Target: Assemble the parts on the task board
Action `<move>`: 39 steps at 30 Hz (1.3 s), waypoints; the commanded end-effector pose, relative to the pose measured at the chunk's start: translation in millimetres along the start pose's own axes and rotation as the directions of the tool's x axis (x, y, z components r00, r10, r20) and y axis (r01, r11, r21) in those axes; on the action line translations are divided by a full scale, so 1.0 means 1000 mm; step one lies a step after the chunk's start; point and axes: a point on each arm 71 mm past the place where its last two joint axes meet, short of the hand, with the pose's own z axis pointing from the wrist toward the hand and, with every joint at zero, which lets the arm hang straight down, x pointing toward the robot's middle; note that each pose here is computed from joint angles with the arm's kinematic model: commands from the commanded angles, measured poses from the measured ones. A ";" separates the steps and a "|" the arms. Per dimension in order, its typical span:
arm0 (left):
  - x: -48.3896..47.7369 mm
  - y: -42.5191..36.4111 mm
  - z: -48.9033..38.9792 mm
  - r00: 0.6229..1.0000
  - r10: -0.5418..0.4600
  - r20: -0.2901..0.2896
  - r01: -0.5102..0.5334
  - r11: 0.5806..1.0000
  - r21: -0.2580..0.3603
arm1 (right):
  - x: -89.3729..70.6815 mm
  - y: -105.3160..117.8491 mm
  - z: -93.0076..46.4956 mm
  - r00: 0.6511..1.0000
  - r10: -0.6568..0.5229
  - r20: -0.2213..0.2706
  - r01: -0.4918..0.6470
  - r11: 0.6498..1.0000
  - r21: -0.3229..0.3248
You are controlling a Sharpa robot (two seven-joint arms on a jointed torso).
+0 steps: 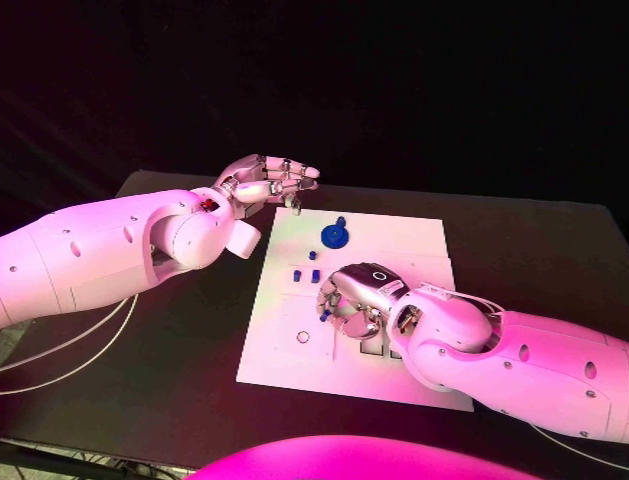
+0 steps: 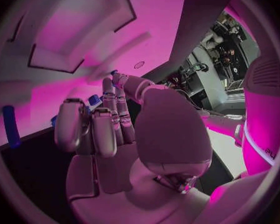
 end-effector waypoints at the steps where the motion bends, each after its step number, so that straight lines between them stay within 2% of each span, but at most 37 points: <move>1: 0.0019 -0.0013 0.0006 1.000 -0.006 -0.015 0.006 1.000 0.005 | 0.004 0.003 0.001 0.999 -0.040 -0.027 0.040 0.999 0.003; 16: 0.0026 -0.0012 0.0001 1.000 -0.008 -0.024 0.008 1.000 0.001 | 0.011 0.010 0.003 0.994 -0.085 -0.068 0.085 0.996 -0.010; 21: 0.0029 -0.0012 0.0002 1.000 -0.008 -0.027 0.008 1.000 0.000 | 0.012 0.011 0.003 0.994 -0.083 -0.066 0.083 0.997 -0.011; 30: 0.0030 -0.0010 0.0003 1.000 -0.007 -0.030 0.007 1.000 -0.002 | 0.007 0.009 0.001 0.998 -0.057 -0.007 0.057 0.998 -0.005; 39: 0.0022 -0.0007 0.0001 1.000 -0.007 -0.030 0.007 1.000 -0.004 | -0.004 0.004 -0.013 0.998 -0.040 0.053 0.040 0.999 0.006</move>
